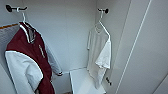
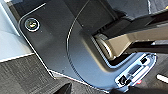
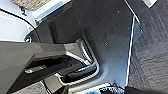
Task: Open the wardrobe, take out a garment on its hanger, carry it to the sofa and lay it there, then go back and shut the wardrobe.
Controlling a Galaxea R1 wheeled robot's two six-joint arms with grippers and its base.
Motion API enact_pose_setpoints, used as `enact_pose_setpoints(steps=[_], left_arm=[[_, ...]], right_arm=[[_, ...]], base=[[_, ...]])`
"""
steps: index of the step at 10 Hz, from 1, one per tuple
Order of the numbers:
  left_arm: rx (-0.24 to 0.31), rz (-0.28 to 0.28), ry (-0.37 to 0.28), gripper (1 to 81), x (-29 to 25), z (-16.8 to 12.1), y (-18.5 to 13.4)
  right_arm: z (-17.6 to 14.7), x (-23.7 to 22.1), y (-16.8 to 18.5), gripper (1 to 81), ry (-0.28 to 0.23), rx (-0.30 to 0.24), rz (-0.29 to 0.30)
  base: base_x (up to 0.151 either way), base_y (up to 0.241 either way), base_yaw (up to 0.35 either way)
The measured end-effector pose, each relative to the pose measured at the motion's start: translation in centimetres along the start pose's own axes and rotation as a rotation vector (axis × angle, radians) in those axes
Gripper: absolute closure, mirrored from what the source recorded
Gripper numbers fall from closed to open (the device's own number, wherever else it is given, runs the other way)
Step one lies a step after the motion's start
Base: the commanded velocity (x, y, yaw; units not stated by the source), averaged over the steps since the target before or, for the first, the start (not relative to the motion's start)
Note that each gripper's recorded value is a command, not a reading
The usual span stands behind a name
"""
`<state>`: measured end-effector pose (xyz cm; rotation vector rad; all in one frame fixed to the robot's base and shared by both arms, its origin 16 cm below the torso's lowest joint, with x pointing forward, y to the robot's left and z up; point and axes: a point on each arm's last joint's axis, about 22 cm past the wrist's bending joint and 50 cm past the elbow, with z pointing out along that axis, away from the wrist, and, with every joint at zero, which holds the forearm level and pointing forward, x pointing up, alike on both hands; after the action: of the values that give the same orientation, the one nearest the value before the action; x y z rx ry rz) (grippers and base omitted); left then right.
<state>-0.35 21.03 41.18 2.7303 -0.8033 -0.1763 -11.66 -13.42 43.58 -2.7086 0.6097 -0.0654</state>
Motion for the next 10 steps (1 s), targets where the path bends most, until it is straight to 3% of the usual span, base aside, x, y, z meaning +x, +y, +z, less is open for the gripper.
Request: enact_pose_setpoints(steps=[1, 4, 7, 10], left_arm=[[0.001, 0.042, -0.005, 1.0, 0.1, 0.0, 0.1], [-0.003, 0.046, 0.041, 1.0, 3.7, 0.2, 0.5], [0.005, 0.145, 0.097, 1.0, 9.8, -0.2, 0.7], [0.012, 0.187, 0.117, 1.0, 11.7, -0.5, 0.4]], right_arm=[[0.0, 0.0, 0.0, 1.0, 0.000, 0.000, 0.000], [0.0, -0.1, -0.1, 1.0, 0.015, 0.001, 0.024], [0.5, 0.0, -0.6, 1.0, 0.073, 0.016, 0.079], [0.5, -0.4, -0.6, 1.0, 0.074, 0.018, 0.087]], base=[[0.000, 0.000, 0.000], [0.000, 0.000, 0.000], [0.000, 0.000, 0.000], [0.000, 0.000, 0.000]])
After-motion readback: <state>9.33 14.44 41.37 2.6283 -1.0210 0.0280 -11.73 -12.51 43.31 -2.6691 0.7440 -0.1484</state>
